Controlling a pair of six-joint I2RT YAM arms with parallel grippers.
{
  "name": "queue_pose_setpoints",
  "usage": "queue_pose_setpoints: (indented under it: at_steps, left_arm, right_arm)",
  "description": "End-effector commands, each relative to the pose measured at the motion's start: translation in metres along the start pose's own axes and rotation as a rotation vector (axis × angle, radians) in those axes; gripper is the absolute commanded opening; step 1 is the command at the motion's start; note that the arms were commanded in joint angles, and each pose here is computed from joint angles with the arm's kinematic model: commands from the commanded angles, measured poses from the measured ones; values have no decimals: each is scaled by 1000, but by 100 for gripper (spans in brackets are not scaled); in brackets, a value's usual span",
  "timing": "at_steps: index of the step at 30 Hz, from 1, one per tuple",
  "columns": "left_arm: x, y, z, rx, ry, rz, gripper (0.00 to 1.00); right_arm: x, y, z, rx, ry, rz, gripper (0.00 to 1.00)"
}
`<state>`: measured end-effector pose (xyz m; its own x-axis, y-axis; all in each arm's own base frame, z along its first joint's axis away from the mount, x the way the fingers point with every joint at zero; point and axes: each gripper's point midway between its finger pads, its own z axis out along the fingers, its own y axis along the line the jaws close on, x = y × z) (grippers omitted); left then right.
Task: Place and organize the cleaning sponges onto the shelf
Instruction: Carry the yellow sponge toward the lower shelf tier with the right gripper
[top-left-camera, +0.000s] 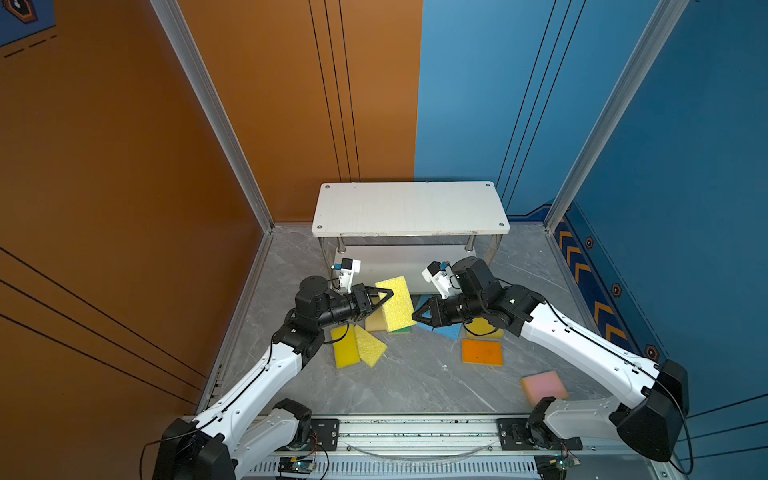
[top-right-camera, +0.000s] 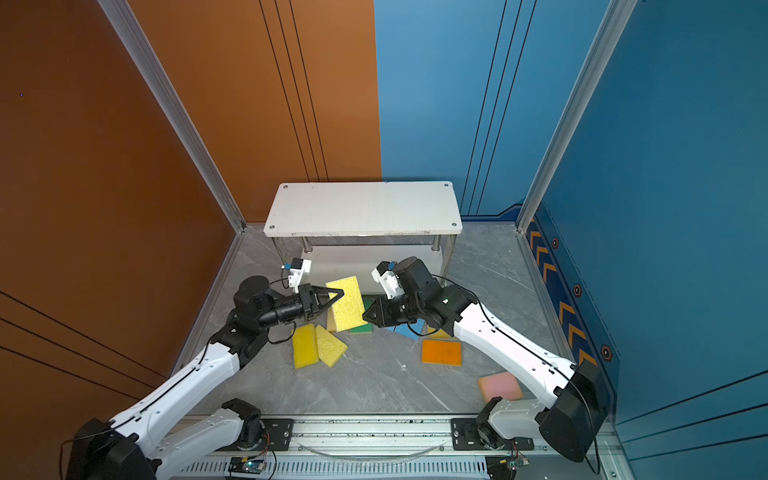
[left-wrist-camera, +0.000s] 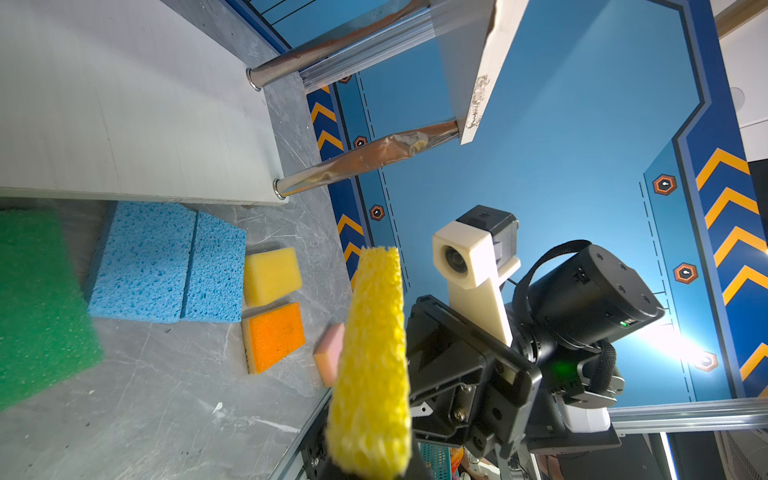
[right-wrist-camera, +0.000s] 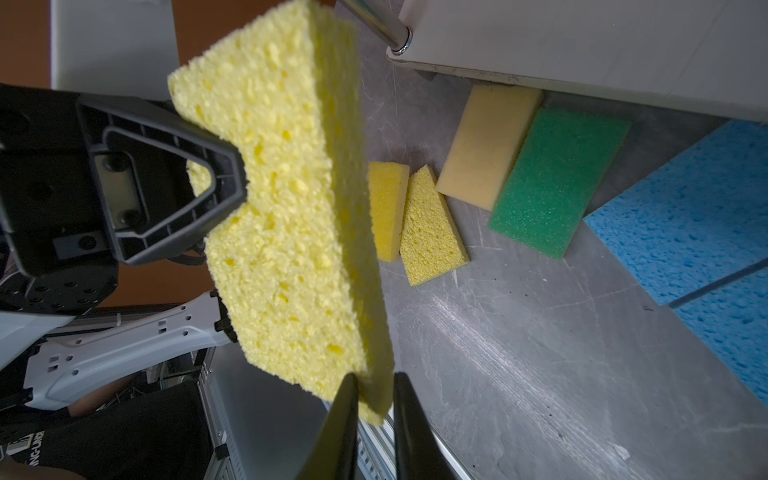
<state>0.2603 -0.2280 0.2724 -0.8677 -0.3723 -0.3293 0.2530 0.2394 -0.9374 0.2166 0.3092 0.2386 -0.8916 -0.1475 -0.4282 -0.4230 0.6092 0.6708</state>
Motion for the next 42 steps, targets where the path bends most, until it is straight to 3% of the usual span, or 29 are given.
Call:
queue_pose_setpoints:
  at_steps: [1, 7, 11, 13, 21, 28, 29, 35, 38, 42]
  left_arm:
    - [-3, -12, -4, 37, -5, 27, 8]
    - [-3, -12, -5, 39, -8, 27, 8]
    - [-3, -12, -5, 41, -9, 26, 7]
    - [-4, -11, -5, 40, -11, 23, 7]
    - [-4, -8, -6, 44, -15, 14, 7]
    - [-5, -5, -7, 40, -19, 11, 8]
    - [-5, -3, -8, 36, -20, 7, 11]
    - [-6, 23, -18, -60, -35, -17, 53]
    - [-2, 35, -23, -133, -30, -3, 66]
    - [2, 49, -34, -241, -49, 25, 73]
  right_arm:
    - [-6, 8, 0, -29, -22, -8, 19]
    - [-7, 13, 3, -63, -29, 0, 28]
    - [-8, 13, 6, -67, -30, 6, 29]
    - [-9, 13, 7, -67, -32, 6, 27]
    - [-7, 13, 9, -62, -31, 3, 3]
    - [-7, 8, 9, -30, -52, 7, 0]
    - [-7, 6, 8, -19, -60, 11, 0]
    - [-11, -9, 5, 31, -116, 69, 0]
    - [-14, -17, 8, 52, -142, 106, 0]
    - [-22, -35, 16, 94, -193, 173, 0]
